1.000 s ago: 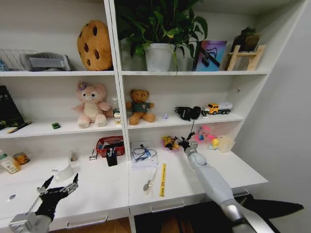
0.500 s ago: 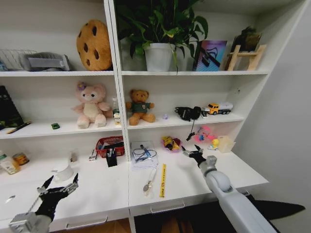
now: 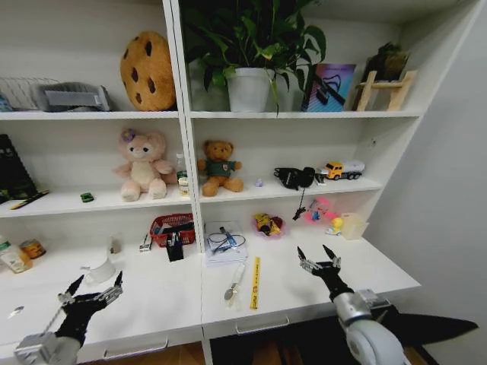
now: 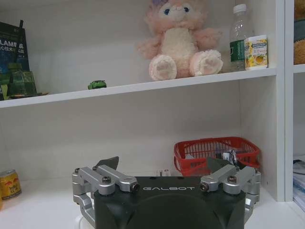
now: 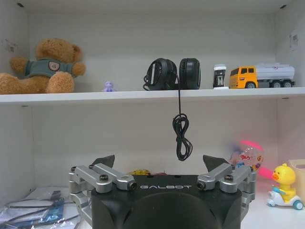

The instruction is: Organize the objects on the table.

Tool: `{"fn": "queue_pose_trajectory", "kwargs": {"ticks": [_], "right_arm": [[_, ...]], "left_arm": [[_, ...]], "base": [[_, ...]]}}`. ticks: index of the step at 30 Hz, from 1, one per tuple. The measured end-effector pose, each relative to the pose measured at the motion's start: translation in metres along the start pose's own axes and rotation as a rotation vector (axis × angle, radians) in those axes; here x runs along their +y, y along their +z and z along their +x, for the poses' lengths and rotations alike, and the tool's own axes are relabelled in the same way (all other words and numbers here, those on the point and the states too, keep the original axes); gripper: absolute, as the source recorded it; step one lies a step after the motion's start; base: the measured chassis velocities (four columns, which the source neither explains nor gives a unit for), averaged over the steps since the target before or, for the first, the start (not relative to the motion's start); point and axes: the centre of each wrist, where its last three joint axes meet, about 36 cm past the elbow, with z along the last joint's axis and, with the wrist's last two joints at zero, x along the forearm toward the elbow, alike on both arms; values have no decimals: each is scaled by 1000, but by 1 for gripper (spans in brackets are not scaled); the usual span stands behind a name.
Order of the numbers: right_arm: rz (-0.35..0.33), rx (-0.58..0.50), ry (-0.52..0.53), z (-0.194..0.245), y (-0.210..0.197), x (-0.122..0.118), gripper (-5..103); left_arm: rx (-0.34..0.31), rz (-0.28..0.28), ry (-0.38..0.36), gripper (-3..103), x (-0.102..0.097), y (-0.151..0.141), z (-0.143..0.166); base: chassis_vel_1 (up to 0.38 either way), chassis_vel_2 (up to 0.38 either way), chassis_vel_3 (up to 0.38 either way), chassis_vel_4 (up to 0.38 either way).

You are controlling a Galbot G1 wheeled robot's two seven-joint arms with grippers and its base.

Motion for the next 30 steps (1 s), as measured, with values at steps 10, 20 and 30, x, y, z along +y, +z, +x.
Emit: {"fn": "queue_pose_trajectory", "kwargs": {"ticks": [10, 20, 30], "right_arm": [[38, 24, 16, 55, 8, 14, 100], [40, 21, 15, 55, 8, 15, 100], [38, 22, 14, 54, 9, 15, 100]], "left_arm": [[0, 0, 0, 100, 0, 0, 0], [0, 0, 0, 100, 0, 0, 0], [0, 0, 0, 100, 0, 0, 0]], "base": [[0, 0, 0, 0], [0, 0, 0, 0], [0, 0, 0, 0]]}}
